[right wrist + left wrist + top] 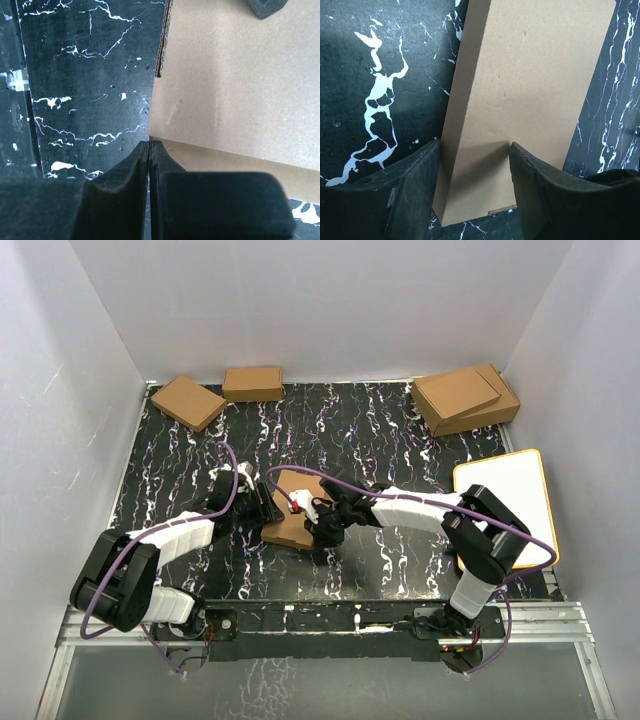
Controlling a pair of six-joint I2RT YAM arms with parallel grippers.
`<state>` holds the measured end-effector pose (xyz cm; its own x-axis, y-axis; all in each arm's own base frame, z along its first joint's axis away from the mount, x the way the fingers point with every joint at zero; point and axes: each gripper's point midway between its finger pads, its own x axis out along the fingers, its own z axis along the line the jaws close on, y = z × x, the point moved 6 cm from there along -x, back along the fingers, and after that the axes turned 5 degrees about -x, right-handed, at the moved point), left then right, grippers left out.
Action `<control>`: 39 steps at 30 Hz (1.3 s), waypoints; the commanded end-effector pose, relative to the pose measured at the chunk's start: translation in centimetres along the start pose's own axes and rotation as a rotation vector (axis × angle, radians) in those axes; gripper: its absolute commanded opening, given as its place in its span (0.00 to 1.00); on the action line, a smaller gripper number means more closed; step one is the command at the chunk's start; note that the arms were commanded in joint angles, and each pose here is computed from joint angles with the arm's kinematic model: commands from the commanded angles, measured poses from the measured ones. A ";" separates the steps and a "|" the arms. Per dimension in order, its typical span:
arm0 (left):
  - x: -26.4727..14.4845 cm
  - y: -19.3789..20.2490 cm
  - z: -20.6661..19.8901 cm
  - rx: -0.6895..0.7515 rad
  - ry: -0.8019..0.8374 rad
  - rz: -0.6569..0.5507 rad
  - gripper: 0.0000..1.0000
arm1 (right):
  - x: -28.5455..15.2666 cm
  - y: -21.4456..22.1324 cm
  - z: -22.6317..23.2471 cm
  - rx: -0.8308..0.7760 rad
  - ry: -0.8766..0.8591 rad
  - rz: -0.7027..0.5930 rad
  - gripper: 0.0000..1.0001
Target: Fold the paper box
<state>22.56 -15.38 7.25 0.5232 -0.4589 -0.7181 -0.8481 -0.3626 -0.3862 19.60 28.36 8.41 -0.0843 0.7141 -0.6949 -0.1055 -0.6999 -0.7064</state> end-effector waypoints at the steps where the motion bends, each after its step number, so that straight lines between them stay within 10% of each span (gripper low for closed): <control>1: 0.0 0.9 -0.8 -0.012 0.035 0.067 0.53 | 0.0 -4.6 -1.7 -0.076 0.090 -0.121 0.08; 13: -0.1 0.8 -0.7 -0.006 0.019 0.063 0.54 | -0.6 -4.7 -1.9 -0.093 0.115 -0.110 0.09; 26: -0.5 0.2 -1.0 0.006 0.005 0.046 0.58 | -3.3 -4.5 -1.9 -0.127 0.045 -0.143 0.36; 39: -3.5 -2.4 -3.0 0.052 0.001 -0.060 0.76 | -8.0 -4.1 -4.5 -0.004 -0.003 -0.323 0.37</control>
<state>22.51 -15.54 9.61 0.5186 -0.4446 -0.7303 -0.8509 -0.3522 -0.3898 22.90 25.98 12.03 -0.0923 0.8139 -0.5737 -0.1265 -0.5811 -0.8040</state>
